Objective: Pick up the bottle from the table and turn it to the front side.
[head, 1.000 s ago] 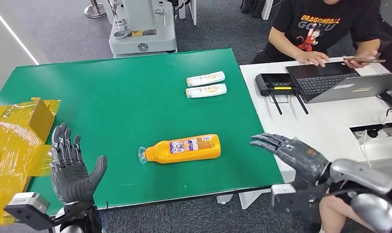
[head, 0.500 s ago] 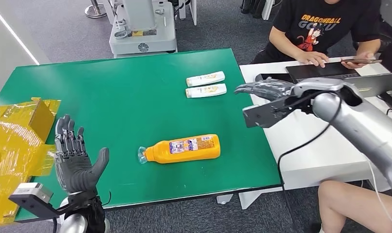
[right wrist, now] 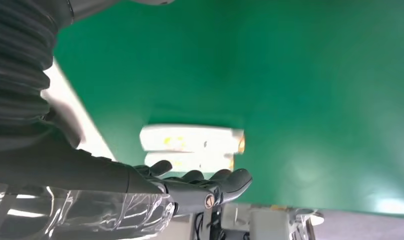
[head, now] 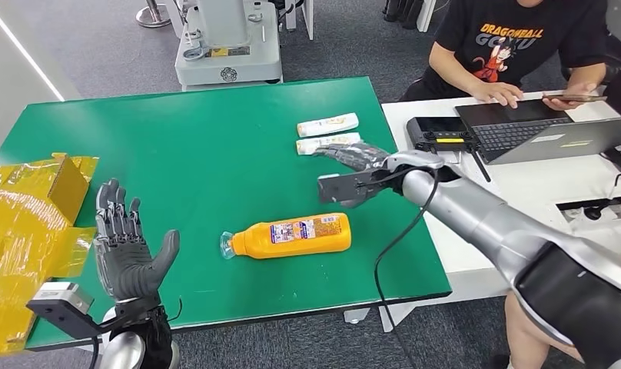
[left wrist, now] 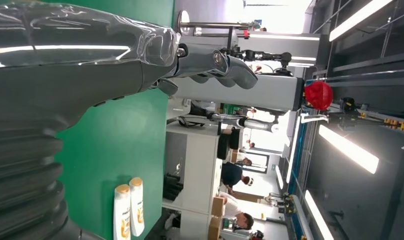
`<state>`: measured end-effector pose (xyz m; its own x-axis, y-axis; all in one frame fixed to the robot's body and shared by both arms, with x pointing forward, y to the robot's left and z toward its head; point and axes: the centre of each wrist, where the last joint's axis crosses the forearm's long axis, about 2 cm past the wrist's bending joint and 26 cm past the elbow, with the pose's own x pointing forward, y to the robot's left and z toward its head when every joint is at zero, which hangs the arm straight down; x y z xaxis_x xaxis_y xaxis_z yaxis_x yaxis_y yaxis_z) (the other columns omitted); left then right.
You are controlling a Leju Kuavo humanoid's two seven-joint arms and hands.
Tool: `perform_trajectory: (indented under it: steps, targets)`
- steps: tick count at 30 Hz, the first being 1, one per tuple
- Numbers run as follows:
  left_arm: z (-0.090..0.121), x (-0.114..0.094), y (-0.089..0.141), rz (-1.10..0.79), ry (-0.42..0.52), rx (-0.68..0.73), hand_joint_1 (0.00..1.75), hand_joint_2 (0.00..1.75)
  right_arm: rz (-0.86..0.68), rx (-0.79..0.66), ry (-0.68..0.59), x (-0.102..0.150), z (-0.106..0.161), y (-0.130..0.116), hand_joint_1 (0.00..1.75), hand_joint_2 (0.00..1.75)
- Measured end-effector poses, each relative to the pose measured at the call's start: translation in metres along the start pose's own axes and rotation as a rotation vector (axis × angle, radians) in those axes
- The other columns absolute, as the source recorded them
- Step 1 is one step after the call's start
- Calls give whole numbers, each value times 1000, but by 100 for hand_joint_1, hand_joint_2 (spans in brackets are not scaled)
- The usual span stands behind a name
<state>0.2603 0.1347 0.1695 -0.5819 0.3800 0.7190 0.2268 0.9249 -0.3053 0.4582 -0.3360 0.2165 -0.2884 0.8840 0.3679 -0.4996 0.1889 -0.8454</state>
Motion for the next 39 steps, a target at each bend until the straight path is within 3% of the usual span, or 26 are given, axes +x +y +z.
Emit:
perform_trajectory:
  steps: [5, 13, 25, 39]
  targets:
    - [-5, -1, -2, 0, 8, -10, 0, 175, -22, 74, 17, 1, -8, 37, 0, 175]
    - [-8, -4, -5, 6, 18, -18, 0, 175, -32, 150, 44, -5, -7, 62, 0, 175]
    - [-8, -6, -8, 15, 37, -28, 0, 175, -49, 159, 53, -12, -2, 71, 0, 175]
    - [-9, -8, -13, 32, 46, -49, 0, 175, -54, 153, 52, -14, 1, 64, 0, 175]
